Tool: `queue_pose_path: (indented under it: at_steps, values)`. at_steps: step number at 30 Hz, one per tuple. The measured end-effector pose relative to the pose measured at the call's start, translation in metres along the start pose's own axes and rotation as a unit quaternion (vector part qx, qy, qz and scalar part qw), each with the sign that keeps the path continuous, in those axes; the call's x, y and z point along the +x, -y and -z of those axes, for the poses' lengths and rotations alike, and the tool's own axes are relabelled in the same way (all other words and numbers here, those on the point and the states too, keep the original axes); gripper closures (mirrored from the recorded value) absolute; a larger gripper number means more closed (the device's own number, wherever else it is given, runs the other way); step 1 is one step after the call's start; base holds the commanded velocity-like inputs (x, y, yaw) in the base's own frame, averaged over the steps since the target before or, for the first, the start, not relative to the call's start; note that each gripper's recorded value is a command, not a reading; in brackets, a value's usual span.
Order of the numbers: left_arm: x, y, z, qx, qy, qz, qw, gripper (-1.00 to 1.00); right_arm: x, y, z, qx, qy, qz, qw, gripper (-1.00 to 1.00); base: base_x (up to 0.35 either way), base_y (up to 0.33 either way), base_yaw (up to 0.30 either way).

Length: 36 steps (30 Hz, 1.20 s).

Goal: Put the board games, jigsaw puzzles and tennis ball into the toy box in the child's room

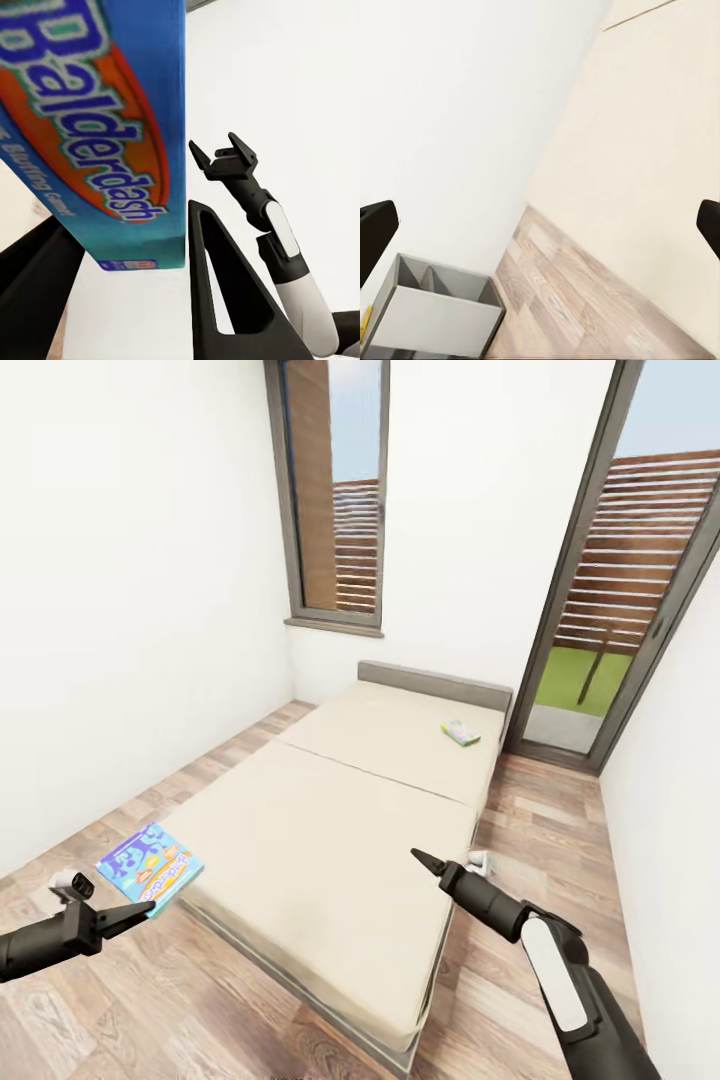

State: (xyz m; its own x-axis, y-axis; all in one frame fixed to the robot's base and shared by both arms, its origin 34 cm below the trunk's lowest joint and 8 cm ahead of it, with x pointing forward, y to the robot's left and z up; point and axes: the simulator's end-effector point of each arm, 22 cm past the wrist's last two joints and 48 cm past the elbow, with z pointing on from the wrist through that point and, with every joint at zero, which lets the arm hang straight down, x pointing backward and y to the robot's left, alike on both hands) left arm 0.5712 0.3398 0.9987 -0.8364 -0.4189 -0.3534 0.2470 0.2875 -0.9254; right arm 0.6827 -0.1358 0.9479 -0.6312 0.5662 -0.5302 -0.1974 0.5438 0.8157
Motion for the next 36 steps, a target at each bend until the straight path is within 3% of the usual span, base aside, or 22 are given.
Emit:
queue_pose_path:
  at_steps: [36]
  values:
    - [-0.003,0.031,0.008,-0.001,-0.002,0.001,1.0000,1.00,-0.010,-0.029,0.013,-0.001,-0.001,0.000,1.0000,-1.00,0.000,0.000,0.290]
